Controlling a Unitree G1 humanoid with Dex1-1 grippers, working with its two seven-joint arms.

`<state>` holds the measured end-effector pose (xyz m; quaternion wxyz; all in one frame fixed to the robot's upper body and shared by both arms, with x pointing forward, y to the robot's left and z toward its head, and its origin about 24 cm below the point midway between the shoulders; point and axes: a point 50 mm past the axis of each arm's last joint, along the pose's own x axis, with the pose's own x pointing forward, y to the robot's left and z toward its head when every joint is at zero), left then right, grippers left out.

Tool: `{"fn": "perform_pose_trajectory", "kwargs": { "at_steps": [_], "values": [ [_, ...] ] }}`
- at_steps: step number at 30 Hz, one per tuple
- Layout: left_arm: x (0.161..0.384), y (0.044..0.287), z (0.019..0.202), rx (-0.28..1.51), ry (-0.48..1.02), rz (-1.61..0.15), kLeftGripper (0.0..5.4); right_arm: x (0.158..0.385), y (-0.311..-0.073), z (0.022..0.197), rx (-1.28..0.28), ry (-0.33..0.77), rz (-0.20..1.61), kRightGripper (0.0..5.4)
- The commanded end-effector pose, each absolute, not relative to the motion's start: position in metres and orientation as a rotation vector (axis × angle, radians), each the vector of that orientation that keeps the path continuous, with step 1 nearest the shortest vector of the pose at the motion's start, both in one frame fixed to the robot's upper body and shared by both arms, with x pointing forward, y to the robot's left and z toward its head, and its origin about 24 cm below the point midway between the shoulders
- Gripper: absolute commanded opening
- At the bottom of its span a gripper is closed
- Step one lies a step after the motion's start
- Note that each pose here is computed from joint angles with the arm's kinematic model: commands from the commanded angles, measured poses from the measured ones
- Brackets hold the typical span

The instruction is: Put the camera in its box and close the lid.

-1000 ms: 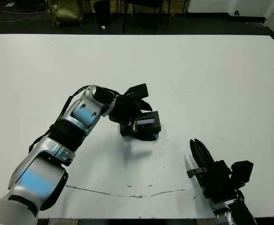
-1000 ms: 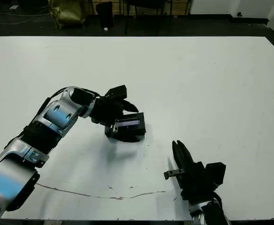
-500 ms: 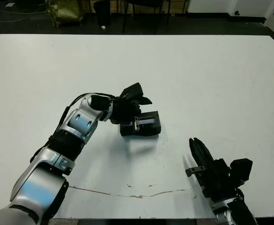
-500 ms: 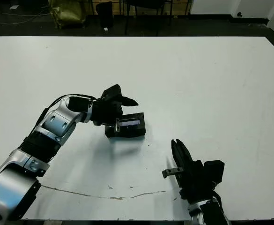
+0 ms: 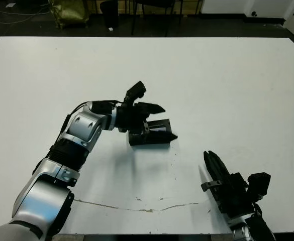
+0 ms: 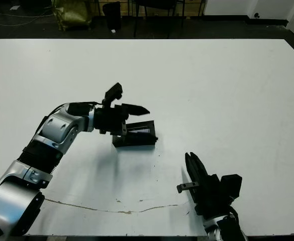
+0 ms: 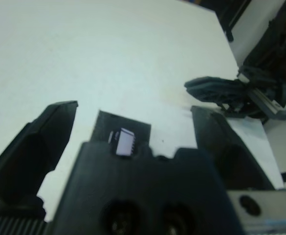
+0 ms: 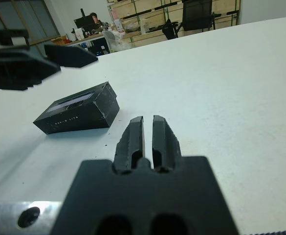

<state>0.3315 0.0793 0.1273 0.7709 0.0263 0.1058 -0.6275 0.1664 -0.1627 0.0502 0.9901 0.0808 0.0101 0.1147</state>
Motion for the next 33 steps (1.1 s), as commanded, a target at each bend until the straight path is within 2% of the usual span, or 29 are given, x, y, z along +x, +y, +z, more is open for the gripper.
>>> {"fn": "perform_pose_trajectory", "kwargs": {
  "at_steps": [1,6,11,15,17,23,33],
  "values": [
    [0.331,0.090,0.125,-0.010,0.233,-1.309,5.37,0.162,-0.167,0.043,0.148,0.064,0.216,0.00],
    [0.330,0.097,0.135,-0.040,0.212,-1.247,5.37,0.163,-0.168,0.042,0.141,0.049,0.225,0.00],
    [0.326,0.100,0.134,-0.102,0.197,-1.151,5.37,0.162,-0.169,0.041,0.142,0.054,0.220,0.00],
    [0.317,0.097,0.130,-0.130,0.138,-0.961,5.37,0.163,-0.170,0.037,0.146,0.046,0.223,0.00],
    [0.311,0.094,0.129,-0.099,0.108,-0.855,5.15,0.162,-0.170,0.038,0.146,0.055,0.222,0.00],
    [0.300,0.088,0.121,0.080,0.011,-0.685,3.75,0.161,-0.170,0.039,0.132,0.056,0.226,0.00],
    [0.289,0.080,0.105,0.211,0.018,-0.679,1.31,0.161,-0.169,0.040,0.159,0.040,0.232,0.00]
  ]
}}
